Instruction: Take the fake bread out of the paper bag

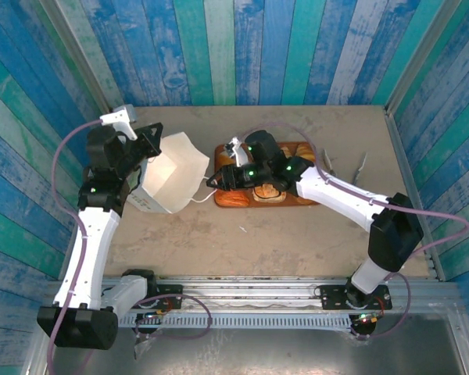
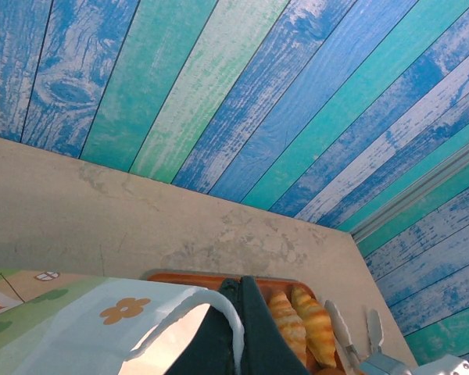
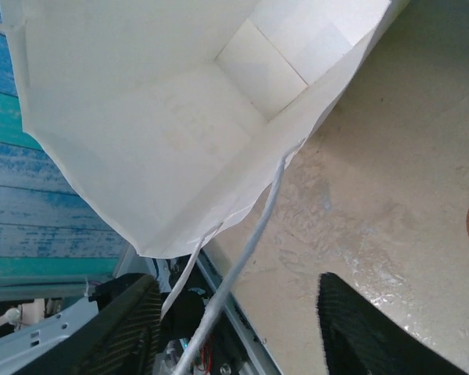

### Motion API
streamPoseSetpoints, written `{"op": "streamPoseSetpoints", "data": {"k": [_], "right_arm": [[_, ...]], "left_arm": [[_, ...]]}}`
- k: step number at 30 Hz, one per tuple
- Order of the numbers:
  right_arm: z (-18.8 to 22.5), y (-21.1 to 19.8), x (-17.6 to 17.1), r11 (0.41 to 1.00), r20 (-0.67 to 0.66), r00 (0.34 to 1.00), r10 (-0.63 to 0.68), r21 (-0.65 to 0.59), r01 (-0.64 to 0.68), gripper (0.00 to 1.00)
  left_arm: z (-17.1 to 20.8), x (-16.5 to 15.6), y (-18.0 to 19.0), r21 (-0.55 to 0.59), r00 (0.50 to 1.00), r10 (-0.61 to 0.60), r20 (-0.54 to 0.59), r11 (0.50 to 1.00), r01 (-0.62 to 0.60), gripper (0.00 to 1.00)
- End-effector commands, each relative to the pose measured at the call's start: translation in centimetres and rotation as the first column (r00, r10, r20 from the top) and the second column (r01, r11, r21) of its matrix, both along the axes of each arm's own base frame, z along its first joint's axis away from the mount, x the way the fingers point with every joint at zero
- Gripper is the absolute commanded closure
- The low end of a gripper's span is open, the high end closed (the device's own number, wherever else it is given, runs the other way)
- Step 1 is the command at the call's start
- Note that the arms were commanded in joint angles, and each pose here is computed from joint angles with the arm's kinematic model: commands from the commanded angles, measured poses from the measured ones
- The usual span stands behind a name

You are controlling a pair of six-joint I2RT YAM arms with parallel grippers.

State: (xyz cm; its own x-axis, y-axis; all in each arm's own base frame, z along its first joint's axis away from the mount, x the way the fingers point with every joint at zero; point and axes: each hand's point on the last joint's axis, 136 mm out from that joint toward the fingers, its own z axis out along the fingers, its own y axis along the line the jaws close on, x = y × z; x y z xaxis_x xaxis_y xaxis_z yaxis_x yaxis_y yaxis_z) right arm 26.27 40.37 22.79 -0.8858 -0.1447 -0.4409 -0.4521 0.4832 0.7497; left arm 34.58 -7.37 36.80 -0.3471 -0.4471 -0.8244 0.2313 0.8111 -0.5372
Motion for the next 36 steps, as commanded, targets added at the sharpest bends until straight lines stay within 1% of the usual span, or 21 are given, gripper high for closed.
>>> {"op": "streamPoseSetpoints", "data": {"k": [1,8,12,15,17,20,25,29,33,36], "right_arm": [[0.9,0.7,-0.3,1.0,0.023,1.0,0.02,0.013,-0.02,0.52],[1.7,0.6,-0.7,0.999,0.044,0.998,0.045,0.012,-0.045,0.71],[2.1,0.6,-1.0,0.998,0.05,0.997,0.056,0.01,-0.057,0.76],[2.2,0.6,-1.1,0.998,0.05,0.997,0.067,0.008,-0.067,0.82],[2.3,0.6,-1.2,0.997,0.053,0.996,0.07,0.01,-0.071,0.87],[2.7,0.6,-1.1,0.997,0.067,0.995,0.07,0.01,-0.07,0.9],[4.2,1.1,-0.6,0.996,0.112,0.99,0.086,0.019,-0.089,0.91],[6.3,1.6,0.2,0.995,0.166,0.982,0.09,0.037,-0.097,0.9],[7.6,2.1,1.6,0.995,0.202,0.976,0.086,0.04,-0.096,0.9],[7.6,2.4,2.9,0.996,0.216,0.973,0.076,0.023,-0.082,0.9]], "left_arm": [[1.2,-0.2,-0.3,-0.006,0.999,-0.016,0.037,1.0,0.016,1.0],[1.2,-0.1,-0.2,-0.006,0.999,-0.01,0.038,1.0,0.01,1.0],[1.2,-0.1,-0.1,-0.008,0.999,-0.008,0.039,1.0,0.008,1.0],[1.1,-0.2,-0.2,-0.012,0.999,-0.008,0.042,1.0,0.008,1.0],[1.1,-0.2,-0.2,-0.012,0.999,-0.007,0.04,1.0,0.008,1.0],[1.2,-0.2,-0.2,-0.017,0.999,-0.008,0.044,1.0,0.009,1.0],[1.4,0.0,0.0,-0.005,0.999,0.0,0.044,1.0,0.0,1.0],[1.5,0.7,0.6,0.04,0.999,0.031,0.024,0.999,-0.032,1.0],[1.4,2.3,1.4,0.101,0.997,0.071,0.01,0.992,-0.072,1.0],[1.2,3.8,1.7,0.127,0.996,0.089,0.003,0.988,-0.089,1.0]]}}
